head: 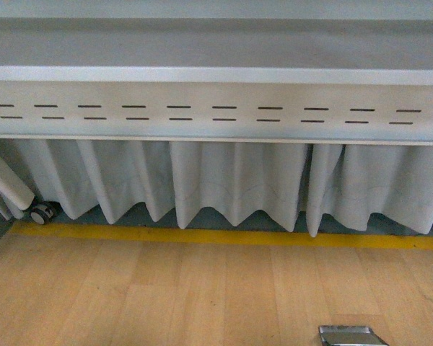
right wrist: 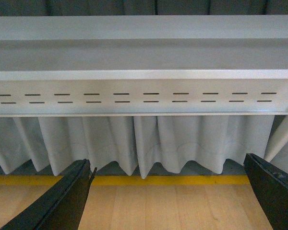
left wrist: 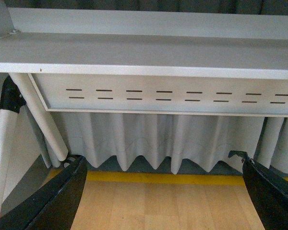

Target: Open oven

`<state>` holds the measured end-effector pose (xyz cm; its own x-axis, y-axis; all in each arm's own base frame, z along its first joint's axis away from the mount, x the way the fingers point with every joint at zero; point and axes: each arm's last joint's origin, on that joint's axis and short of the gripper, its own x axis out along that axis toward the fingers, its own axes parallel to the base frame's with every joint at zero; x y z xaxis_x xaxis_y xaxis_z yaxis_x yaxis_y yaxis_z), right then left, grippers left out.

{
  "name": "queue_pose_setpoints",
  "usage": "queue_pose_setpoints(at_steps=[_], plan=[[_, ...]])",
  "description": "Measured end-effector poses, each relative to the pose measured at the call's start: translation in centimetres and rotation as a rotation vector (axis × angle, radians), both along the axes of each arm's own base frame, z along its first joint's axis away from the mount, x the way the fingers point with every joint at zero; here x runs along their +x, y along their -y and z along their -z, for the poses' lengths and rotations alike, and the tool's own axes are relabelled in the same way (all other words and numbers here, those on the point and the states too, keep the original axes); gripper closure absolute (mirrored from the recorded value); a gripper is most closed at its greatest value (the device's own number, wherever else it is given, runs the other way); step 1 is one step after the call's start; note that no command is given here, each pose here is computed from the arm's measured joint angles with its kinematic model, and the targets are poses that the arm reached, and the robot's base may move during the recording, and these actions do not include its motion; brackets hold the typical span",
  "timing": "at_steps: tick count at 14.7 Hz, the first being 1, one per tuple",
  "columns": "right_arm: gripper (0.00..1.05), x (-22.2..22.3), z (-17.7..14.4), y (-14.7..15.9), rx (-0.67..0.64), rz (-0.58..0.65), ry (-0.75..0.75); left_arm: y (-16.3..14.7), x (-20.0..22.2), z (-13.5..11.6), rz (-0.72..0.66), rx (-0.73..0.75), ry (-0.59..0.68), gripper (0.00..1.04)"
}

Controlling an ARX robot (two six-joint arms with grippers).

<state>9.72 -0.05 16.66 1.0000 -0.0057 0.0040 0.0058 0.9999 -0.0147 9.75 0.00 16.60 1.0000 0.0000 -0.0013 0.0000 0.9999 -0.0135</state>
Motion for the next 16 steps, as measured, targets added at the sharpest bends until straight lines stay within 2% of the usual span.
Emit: queue_pose_setpoints(at_steps=[16], plan=[[0.06, 0.00, 0.00, 0.00, 0.000, 0.000, 0.000, 0.00, 0.00, 0.00, 0.000, 0.000, 0.000, 0.07]])
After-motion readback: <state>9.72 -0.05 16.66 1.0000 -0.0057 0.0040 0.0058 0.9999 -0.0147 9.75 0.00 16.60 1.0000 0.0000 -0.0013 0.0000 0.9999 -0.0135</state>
